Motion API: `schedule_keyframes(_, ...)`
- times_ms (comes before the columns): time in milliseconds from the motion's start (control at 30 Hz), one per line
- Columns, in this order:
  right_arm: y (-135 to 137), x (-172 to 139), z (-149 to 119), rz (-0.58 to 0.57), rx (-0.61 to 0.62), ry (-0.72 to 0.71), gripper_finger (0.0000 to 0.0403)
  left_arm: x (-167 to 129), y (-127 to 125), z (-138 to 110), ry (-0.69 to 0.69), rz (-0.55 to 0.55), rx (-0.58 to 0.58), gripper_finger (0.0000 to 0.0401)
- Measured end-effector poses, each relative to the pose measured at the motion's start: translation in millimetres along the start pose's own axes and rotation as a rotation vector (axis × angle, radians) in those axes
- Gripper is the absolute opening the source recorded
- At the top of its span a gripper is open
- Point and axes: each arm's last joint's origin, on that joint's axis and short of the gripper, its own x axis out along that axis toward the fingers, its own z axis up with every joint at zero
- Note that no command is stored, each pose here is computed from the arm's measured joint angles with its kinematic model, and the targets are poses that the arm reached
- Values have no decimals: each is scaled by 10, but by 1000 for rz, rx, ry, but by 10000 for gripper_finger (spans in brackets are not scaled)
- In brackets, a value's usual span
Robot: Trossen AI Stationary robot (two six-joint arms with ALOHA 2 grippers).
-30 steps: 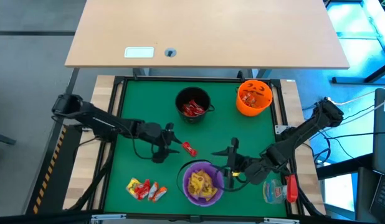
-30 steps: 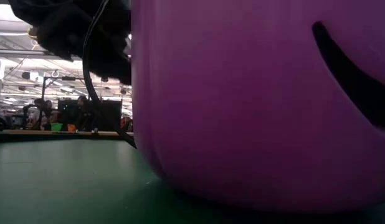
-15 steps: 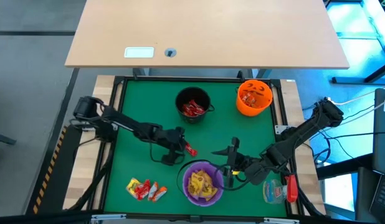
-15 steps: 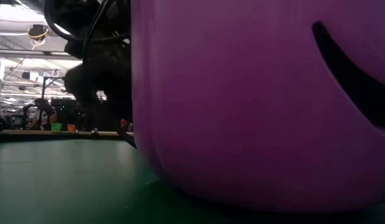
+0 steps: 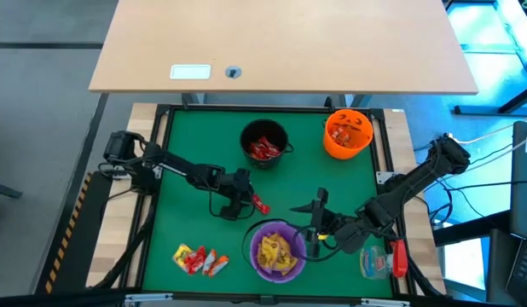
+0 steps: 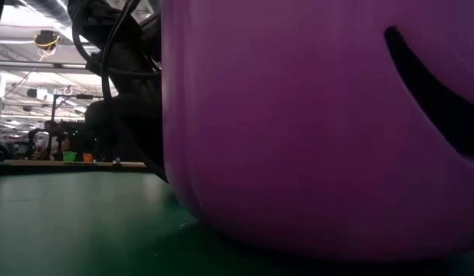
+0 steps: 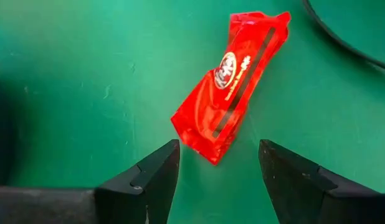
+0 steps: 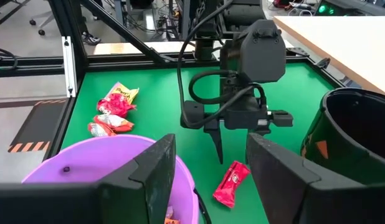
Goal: Sort candy
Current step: Put the red candy into the black bucket
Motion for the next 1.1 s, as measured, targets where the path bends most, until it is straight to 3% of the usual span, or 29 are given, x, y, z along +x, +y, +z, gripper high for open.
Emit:
schedule_keyframes(533, 3, 1, 5, 2, 2, -5, 198, 152, -8, -10, -23, 10, -40, 180)
schedule_keyframes(700, 4, -1, 11, 5, 2, -10, 198, 231, -64, -29, -16, 3, -60, 127)
schedule_keyframes(933, 12, -3, 9, 22, -14, -4, 198, 222, -98, 22, -67, 13, -89, 13)
schedule_keyframes(1100, 11, -3, 9, 22, -14, -4, 198, 199, -92, 33, -70, 26, -110, 3)
